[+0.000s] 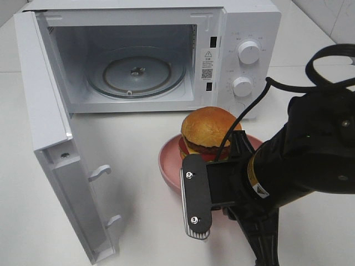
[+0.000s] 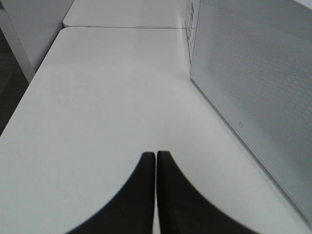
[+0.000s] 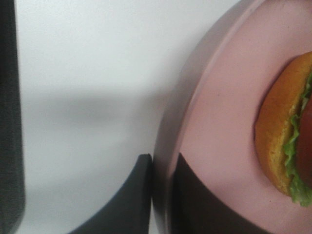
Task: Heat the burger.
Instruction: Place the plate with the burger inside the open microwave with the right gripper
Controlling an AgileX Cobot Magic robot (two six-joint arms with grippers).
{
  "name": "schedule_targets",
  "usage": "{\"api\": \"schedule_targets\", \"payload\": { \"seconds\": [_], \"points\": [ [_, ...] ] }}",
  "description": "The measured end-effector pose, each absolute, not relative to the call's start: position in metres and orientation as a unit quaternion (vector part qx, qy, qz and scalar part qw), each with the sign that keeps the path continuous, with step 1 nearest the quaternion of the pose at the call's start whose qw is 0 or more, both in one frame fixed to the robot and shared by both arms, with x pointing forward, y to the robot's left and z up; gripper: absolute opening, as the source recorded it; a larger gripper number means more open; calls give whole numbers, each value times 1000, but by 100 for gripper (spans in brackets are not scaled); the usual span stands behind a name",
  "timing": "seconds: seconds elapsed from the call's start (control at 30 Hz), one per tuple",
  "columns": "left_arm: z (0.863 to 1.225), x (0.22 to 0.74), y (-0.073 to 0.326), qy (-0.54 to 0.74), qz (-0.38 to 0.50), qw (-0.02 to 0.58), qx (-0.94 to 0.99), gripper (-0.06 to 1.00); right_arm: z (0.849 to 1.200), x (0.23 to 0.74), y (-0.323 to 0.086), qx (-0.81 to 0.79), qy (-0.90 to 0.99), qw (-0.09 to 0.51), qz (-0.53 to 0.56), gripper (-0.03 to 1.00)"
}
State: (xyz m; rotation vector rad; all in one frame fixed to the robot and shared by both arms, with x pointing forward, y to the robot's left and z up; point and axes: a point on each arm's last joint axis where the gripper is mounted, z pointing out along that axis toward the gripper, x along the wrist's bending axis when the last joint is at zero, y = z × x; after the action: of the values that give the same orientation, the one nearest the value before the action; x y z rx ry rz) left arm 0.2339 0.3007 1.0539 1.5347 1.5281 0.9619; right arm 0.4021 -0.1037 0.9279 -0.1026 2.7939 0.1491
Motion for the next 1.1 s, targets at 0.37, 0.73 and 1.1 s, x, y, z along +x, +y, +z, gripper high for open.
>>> {"api": "schedule_targets", "payload": {
  "seconds": [0.37,0.73,1.1],
  "points": [
    [1054,234,301,597,376,376,600,0,933,409,-93,-135,960,228,93,5],
    [1054,234,301,597,376,376,600,0,939,421,-85,-202,928,270,156,5],
    [1054,234,301,597,376,376,600,0,952,445,-75,-246,905,309,157,5]
  ]
}}
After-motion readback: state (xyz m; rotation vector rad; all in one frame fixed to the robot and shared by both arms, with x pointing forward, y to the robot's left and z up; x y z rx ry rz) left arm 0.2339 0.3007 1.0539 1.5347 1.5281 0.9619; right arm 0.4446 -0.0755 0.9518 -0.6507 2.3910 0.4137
